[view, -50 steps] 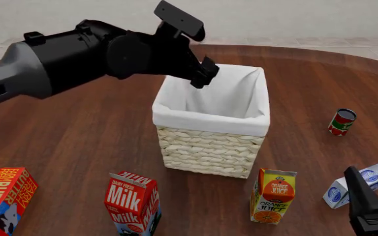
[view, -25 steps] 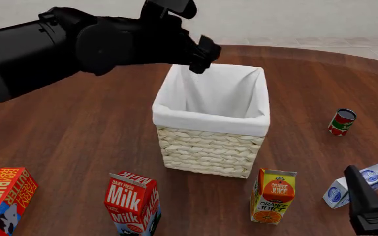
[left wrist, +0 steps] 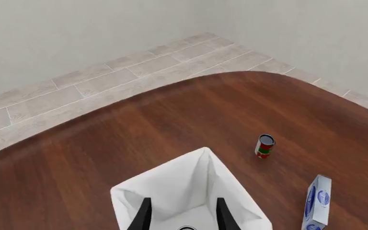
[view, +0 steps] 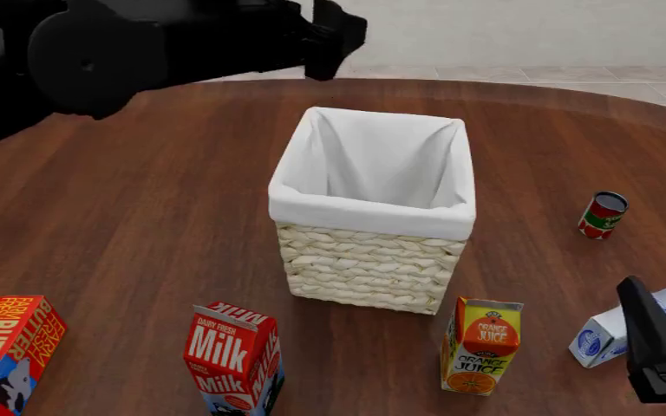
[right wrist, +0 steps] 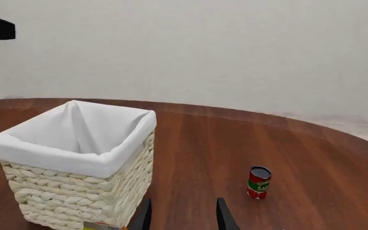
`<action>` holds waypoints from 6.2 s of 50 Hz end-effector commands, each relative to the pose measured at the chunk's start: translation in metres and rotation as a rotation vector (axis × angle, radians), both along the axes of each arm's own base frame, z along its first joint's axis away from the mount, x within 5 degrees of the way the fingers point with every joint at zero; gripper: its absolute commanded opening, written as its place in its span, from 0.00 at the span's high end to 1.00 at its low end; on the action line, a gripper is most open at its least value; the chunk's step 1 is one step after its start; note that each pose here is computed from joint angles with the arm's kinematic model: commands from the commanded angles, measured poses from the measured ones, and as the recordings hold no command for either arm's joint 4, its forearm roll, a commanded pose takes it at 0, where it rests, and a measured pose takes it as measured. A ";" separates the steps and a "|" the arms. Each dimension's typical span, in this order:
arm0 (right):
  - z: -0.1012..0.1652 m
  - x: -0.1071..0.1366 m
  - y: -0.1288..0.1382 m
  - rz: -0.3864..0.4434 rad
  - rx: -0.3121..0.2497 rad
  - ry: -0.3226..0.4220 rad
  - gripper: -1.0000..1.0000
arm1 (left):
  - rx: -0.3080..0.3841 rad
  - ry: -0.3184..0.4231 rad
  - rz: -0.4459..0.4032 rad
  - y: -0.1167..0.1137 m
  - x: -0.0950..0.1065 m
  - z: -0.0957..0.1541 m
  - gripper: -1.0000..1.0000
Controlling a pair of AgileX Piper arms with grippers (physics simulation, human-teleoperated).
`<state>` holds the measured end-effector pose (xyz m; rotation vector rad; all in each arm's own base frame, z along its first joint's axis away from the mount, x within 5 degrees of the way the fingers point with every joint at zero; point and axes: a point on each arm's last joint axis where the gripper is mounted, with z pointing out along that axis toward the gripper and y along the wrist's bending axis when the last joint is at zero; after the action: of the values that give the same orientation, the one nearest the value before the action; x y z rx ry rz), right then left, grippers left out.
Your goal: Pick up the alphabet soup and the tomato sauce, and put them in the basket.
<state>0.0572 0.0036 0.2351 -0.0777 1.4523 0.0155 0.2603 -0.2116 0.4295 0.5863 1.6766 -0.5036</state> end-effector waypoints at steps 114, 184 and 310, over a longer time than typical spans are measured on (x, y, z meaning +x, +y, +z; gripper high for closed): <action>0.085 0.127 -0.043 -0.269 -0.070 0.299 0.00 | -0.465 -0.132 0.150 0.098 -0.065 0.035 0.00; 0.038 0.207 -0.086 -0.351 -0.049 0.414 0.00 | -0.478 -0.108 0.176 0.100 -0.057 0.024 0.00; -0.067 0.305 -0.130 -0.372 0.008 0.615 0.00 | -0.469 -0.084 0.175 0.094 -0.050 0.015 0.00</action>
<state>0.3585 -0.1235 0.1739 0.2200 2.0482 -0.2794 0.2101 -0.1175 0.4443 0.1166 1.4470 -0.7077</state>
